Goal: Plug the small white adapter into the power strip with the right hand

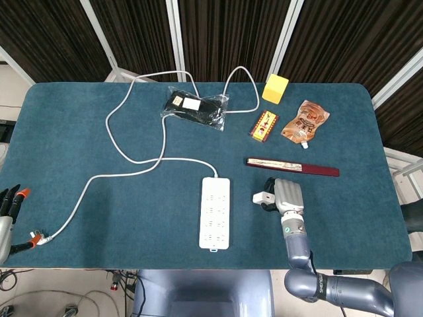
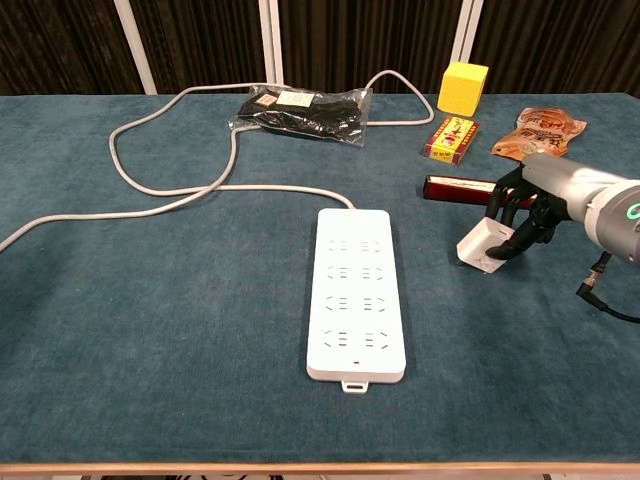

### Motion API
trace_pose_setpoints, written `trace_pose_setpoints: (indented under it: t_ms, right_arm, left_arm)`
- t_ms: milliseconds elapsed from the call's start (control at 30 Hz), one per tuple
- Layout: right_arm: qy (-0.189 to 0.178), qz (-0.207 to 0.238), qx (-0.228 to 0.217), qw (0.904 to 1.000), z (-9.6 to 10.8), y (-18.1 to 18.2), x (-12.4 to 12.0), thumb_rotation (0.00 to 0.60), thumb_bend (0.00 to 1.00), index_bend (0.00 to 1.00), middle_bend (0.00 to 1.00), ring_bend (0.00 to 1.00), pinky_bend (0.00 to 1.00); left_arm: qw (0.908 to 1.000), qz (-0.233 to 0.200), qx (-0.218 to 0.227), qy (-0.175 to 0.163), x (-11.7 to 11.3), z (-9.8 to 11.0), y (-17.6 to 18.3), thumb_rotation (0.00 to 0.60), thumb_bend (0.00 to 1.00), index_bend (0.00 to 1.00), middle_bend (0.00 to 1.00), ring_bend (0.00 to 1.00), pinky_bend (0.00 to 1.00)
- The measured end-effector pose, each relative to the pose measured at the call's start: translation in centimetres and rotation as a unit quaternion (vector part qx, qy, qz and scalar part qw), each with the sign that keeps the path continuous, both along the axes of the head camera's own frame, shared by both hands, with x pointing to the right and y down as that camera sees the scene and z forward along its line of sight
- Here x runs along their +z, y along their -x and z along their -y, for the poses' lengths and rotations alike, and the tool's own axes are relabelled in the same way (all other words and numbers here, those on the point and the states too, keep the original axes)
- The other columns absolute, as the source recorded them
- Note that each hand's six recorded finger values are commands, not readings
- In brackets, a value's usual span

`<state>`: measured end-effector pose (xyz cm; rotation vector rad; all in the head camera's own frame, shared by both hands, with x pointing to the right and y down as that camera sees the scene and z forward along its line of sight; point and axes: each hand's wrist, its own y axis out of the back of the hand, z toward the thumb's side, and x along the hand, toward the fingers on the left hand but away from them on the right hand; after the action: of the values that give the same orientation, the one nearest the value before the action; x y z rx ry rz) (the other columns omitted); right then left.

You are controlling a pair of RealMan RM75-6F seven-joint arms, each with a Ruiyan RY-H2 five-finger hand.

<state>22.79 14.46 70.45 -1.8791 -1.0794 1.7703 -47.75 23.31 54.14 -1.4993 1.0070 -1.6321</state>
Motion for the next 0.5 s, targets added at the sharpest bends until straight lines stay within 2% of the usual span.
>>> trace_pose_setpoints:
  t_ms: [500]
  right_arm:
    - [-0.002, 0.000, -0.002, 1.0000, -0.08, 0.38, 0.29, 0.600, 0.32, 0.52, 0.52, 0.69, 0.55]
  left_arm:
    - [1.0000, 0.000, -0.001, 0.000, 0.01, 0.02, 0.03, 0.600, 0.10, 0.12, 0.00, 0.00, 0.00]
